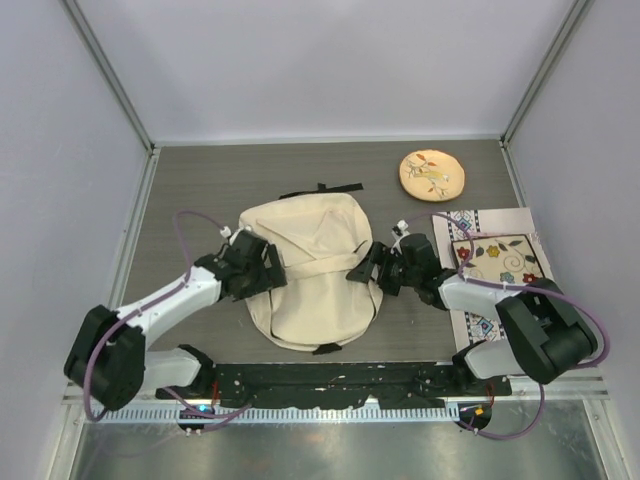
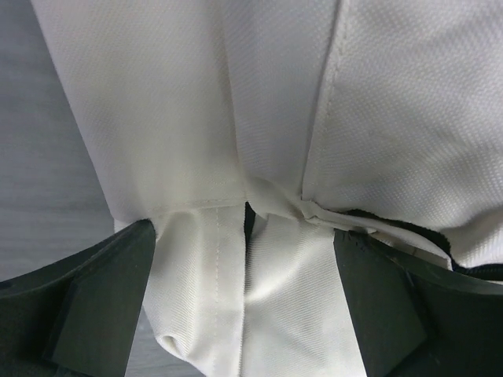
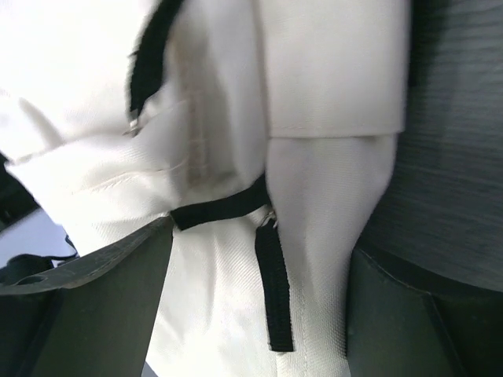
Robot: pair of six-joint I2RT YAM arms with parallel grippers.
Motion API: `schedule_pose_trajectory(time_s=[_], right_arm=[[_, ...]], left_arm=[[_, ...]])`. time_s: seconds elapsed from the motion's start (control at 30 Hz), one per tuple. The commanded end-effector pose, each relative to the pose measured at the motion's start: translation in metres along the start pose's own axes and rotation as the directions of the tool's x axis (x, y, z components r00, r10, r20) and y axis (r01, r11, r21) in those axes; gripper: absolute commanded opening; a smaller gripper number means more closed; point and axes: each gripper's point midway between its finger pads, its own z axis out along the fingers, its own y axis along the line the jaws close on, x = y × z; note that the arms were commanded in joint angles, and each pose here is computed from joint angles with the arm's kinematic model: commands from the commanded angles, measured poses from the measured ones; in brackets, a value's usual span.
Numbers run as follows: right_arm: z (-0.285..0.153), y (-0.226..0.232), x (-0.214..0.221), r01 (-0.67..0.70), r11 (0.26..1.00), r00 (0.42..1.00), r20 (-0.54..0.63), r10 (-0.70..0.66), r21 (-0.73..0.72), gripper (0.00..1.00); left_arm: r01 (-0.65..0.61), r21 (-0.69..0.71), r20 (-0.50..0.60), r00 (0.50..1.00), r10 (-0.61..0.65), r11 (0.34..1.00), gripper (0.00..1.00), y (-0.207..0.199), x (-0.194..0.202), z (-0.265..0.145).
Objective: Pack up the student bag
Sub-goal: Adjust the student bag at the center of the board.
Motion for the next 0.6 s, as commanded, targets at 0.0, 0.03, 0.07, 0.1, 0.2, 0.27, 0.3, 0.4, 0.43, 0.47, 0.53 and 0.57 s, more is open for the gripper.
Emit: schedule_pose_trajectory(time_s=[0.0,0.03,0.07,0.1,0.2,0.27,0.3,0.4,0.43,0.47,0.53,0.57], right_arm=[[-0.010,0.038,0.018,0.052,0.994,0.998,-0.013,-0.054,-0.100,0.82],[-0.014,0.045,0.015,0.074,0.991,0.997,0.011,-0.073,-0.114,0.82],[-0.016,0.043,0.015,0.087,0.992,0.996,0.024,-0.085,-0.087,0.82],[-0.019,0.047,0.008,0.119,0.990,0.992,0.051,-0.115,-0.077,0.82],[-0.036,0.042,-0.020,0.192,0.980,0.967,0.160,-0.199,0.057,0.85],[-0.054,0.031,-0.034,0.213,0.962,0.947,0.204,-0.246,0.170,0.87],[-0.066,0.028,-0.058,0.232,0.937,0.910,0.282,-0.304,0.262,0.90],[-0.099,0.022,-0.087,0.222,0.889,0.846,0.373,-0.380,0.401,0.93],[-0.107,0.019,-0.093,0.221,0.874,0.828,0.390,-0.403,0.433,0.94],[-0.114,0.016,-0.097,0.210,0.863,0.815,0.405,-0.414,0.459,0.95],[-0.130,0.011,-0.108,0.169,0.854,0.782,0.460,-0.420,0.493,0.98],[-0.134,0.008,-0.110,0.153,0.852,0.775,0.474,-0.418,0.500,0.98]], left_arm=[[-0.056,0.228,0.111,0.993,0.031,0.972,1.00,-0.074,-0.080,-0.013],[-0.072,0.207,0.118,0.992,0.048,0.976,0.99,-0.072,-0.084,-0.014],[-0.096,0.196,0.133,0.989,0.071,0.976,1.00,-0.071,-0.090,-0.015],[-0.107,0.197,0.148,0.986,0.079,0.974,1.00,-0.075,-0.097,-0.020],[-0.116,0.176,0.154,0.984,0.089,0.977,1.00,-0.068,-0.096,-0.028],[-0.108,0.133,0.162,0.983,0.086,0.985,1.00,-0.054,-0.092,-0.031],[-0.092,0.094,0.156,0.985,0.077,0.991,1.00,-0.041,-0.086,-0.028],[-0.028,-0.007,0.227,0.973,0.029,1.000,1.00,-0.004,-0.081,-0.040],[-0.011,-0.001,0.272,0.962,0.011,1.000,1.00,0.003,-0.083,-0.051],[0.008,-0.011,0.305,0.952,-0.004,1.000,1.00,0.011,-0.085,-0.056],[0.044,-0.002,0.373,0.927,-0.040,0.999,0.99,0.026,-0.088,-0.067],[0.066,-0.003,0.392,0.918,-0.060,0.998,1.00,0.033,-0.090,-0.069]])
